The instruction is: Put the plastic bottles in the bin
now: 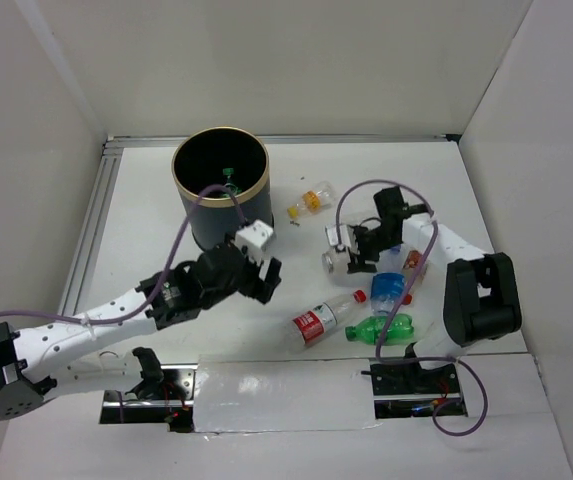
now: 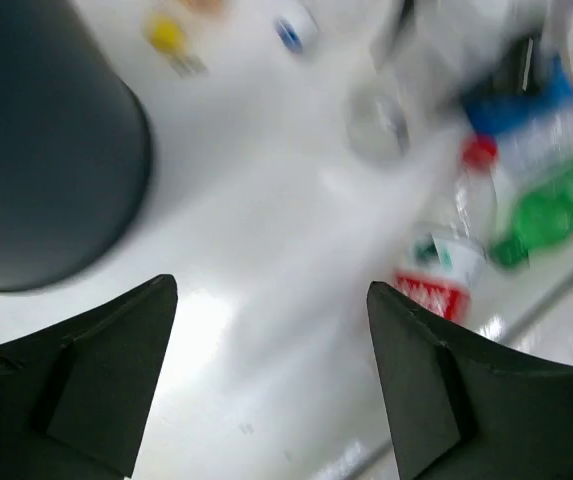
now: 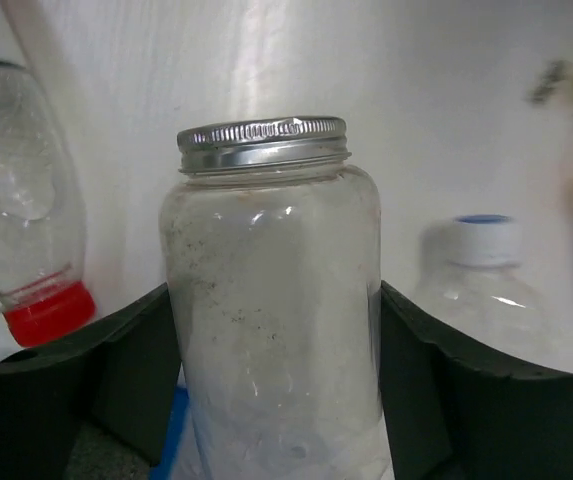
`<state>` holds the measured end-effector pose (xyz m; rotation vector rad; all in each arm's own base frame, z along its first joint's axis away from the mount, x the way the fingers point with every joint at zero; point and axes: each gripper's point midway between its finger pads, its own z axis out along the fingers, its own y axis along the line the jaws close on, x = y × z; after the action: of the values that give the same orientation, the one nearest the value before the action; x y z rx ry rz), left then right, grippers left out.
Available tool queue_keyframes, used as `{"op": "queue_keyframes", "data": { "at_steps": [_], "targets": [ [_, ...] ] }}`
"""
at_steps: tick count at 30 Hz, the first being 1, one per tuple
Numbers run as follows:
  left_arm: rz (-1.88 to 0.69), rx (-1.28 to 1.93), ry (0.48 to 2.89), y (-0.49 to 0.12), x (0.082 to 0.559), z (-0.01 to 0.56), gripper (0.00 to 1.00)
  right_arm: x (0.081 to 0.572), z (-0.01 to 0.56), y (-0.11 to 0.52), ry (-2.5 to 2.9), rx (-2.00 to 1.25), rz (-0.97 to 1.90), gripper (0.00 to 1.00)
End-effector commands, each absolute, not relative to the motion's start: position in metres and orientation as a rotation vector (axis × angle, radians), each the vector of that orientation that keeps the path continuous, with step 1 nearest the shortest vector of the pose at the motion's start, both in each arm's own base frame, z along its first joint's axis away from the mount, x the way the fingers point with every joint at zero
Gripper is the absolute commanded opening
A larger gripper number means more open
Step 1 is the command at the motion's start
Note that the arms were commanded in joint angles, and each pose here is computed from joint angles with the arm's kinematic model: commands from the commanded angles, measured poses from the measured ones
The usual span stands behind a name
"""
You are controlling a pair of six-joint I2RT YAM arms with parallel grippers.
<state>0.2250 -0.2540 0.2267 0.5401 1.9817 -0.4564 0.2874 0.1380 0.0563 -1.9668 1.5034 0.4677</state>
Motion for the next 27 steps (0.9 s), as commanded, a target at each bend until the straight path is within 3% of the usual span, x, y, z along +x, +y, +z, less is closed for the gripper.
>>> {"op": "queue_keyframes", "data": {
  "at_steps": [1, 9, 10, 12, 13, 14, 16, 18, 19, 21, 24, 25, 27],
  "targets": [
    [-0.647, 0.641, 1.946, -0.284, 0.186, 0.205, 0.89, 0.29, 0.141, 0.153, 1.415, -1.838, 0.605, 0.18],
    [-0.747, 0.7, 1.798, -0.294, 0.16, 0.178, 0.93, 0.38, 0.363, 0.251, 1.204, -1.309, 0.581, 0.21],
    [-0.755, 0.711, 1.801, -0.296, 0.159, 0.173, 0.93, 0.392, 0.353, 0.274, 1.22, -1.326, 0.636, 0.22],
    [-0.752, 0.76, 1.822, -0.301, 0.156, 0.159, 0.93, 0.403, 0.368, 0.3, 1.206, -1.315, 0.691, 0.24],
    [-0.752, 0.775, 1.828, -0.306, 0.155, 0.156, 0.93, 0.41, 0.404, 0.325, 1.116, -1.31, 0.69, 0.25],
    [-0.758, 0.785, 1.825, -0.308, 0.152, 0.156, 0.93, 0.413, 0.385, 0.339, 1.14, -1.33, 0.723, 0.25],
    [-0.748, 0.799, 1.821, -0.314, 0.155, 0.153, 0.94, 0.41, 0.412, 0.37, 1.065, -1.325, 0.728, 0.29],
    [-0.759, 0.816, 1.821, -0.32, 0.152, 0.149, 0.95, 0.425, 0.386, 0.396, 1.118, -1.325, 0.796, 0.41],
    [-0.743, 0.833, 1.83, -0.324, 0.154, 0.144, 0.98, 0.427, 0.4, 0.403, 1.103, -1.303, 0.802, 0.51],
    [-0.74, 0.853, 1.822, -0.334, 0.155, 0.144, 0.99, 0.435, 0.373, 0.42, 1.177, -1.287, 0.888, 0.72],
    [-0.706, 0.876, 1.826, -0.352, 0.164, 0.138, 0.99, 0.434, 0.382, 0.419, 1.2, -1.25, 0.91, 0.87],
    [-0.693, 0.89, 1.83, -0.356, 0.166, 0.135, 0.99, 0.436, 0.381, 0.416, 1.23, -1.228, 0.894, 1.0],
    [-0.687, 0.946, 1.846, -0.373, 0.168, 0.125, 0.99, 0.435, 0.405, 0.391, 1.247, -1.177, 0.843, 1.0]
  ]
}}
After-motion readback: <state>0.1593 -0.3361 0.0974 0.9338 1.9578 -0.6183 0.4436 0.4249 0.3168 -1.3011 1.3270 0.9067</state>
